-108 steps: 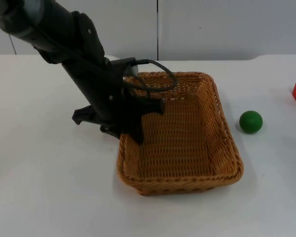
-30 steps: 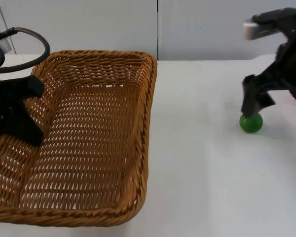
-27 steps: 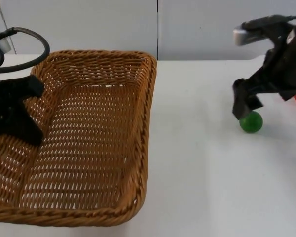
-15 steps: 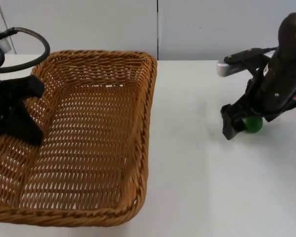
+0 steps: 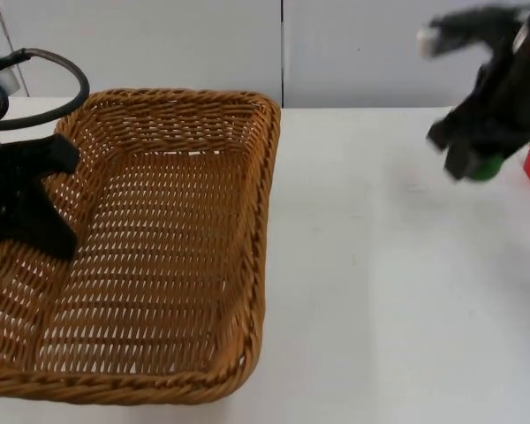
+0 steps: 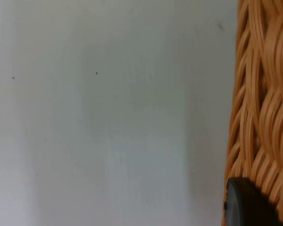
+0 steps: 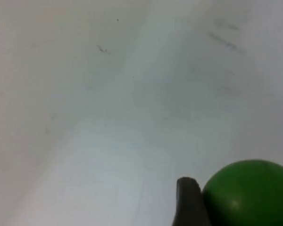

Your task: Pick up the basket with the left hand and place the object to the left of the red cylinder into the basket with the right hand.

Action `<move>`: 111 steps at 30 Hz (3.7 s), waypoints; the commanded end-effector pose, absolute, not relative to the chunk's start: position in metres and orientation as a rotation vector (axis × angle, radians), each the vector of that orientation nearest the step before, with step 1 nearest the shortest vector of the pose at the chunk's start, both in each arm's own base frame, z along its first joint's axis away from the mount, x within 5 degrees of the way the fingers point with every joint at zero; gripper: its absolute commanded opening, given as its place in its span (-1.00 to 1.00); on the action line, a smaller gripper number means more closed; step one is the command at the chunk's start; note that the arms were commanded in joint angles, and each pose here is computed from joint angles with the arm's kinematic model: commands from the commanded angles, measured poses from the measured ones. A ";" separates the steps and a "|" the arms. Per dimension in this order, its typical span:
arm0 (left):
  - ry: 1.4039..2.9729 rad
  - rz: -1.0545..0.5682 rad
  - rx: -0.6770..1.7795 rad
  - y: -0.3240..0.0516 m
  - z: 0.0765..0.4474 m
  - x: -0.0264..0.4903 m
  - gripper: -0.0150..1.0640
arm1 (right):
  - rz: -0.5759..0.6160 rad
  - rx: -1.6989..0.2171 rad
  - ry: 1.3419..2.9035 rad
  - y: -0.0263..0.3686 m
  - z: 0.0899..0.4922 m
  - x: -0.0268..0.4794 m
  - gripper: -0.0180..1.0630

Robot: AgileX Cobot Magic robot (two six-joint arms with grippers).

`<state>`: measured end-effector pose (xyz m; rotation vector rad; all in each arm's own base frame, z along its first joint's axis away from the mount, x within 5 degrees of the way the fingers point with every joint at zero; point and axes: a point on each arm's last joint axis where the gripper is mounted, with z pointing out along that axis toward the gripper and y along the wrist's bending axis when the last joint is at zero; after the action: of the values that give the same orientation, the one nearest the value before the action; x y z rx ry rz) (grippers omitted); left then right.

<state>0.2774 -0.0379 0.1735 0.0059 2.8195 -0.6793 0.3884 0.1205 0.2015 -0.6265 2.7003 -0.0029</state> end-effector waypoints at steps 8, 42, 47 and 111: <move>2.794 -0.701 -0.022 -0.039 0.178 0.278 -0.97 | -0.005 -0.605 2.636 0.108 0.291 0.346 -0.97; 2.795 -0.708 -0.024 -0.039 0.178 0.277 -0.97 | 0.321 -1.057 2.246 0.227 0.337 0.268 -0.97; 2.801 -0.720 -0.021 -0.040 0.178 0.277 -0.97 | 0.357 -1.160 2.123 0.272 0.314 0.265 -0.97; 2.746 -0.689 -0.085 -0.047 0.174 0.286 -0.97 | 0.315 -0.946 1.944 0.134 0.397 0.137 0.54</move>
<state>0.2828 -0.0406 0.1730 -0.0489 2.7711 -0.6654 0.1370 0.1356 0.3986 -0.9456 1.9380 0.3226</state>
